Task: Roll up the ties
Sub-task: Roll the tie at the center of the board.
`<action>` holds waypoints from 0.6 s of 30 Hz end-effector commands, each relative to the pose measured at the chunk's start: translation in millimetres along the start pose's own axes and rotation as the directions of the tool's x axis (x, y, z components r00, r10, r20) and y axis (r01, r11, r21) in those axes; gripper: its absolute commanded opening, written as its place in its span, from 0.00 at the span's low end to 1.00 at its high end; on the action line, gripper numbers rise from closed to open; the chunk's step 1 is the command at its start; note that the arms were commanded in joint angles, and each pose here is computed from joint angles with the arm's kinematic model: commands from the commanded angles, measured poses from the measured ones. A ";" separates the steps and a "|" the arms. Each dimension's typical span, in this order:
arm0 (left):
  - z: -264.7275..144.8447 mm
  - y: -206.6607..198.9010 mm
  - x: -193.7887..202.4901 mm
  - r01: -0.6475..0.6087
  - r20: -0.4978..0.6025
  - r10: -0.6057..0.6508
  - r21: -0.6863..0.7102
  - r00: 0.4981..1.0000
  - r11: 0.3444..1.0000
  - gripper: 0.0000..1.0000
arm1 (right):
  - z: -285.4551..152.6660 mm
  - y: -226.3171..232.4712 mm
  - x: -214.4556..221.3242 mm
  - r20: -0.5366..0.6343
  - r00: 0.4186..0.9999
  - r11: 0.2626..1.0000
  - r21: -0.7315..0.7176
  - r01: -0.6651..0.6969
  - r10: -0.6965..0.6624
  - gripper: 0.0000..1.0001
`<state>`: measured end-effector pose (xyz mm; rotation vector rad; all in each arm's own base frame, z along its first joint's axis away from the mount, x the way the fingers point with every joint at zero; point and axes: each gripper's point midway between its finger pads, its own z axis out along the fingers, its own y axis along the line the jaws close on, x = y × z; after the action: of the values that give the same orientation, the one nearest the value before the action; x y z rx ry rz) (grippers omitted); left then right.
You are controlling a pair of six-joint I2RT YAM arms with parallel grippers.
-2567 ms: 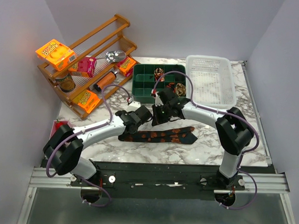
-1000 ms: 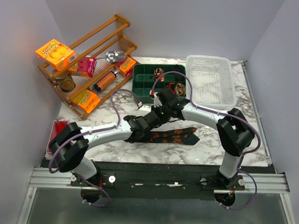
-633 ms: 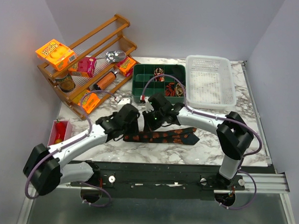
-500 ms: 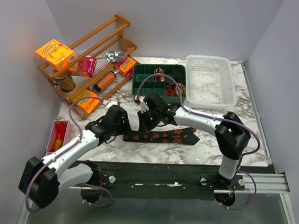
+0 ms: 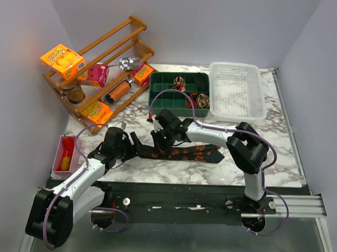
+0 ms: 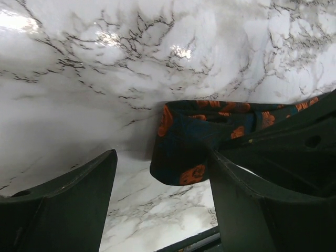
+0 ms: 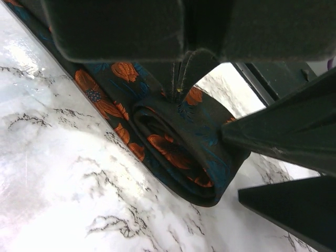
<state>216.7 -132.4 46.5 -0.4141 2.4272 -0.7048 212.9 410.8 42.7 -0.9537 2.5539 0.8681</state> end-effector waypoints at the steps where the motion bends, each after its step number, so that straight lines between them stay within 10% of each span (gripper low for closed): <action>1: 4.2 -23.5 -3.6 -0.007 0.009 0.006 0.146 1.000 0.989 0.79 | 4.1 -10.7 -7.2 0.012 1.000 0.999 0.050 0.005 -0.005 0.02; 18: 21.7 -32.3 -1.9 -0.030 0.066 0.012 0.283 0.998 0.959 0.52 | 1.6 -29.9 1.8 -0.023 1.000 1.000 -0.007 -0.013 0.013 0.02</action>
<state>229.3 -160.2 38.0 -0.3370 2.3037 -0.9385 236.0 398.7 40.2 -0.9046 2.5614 0.8616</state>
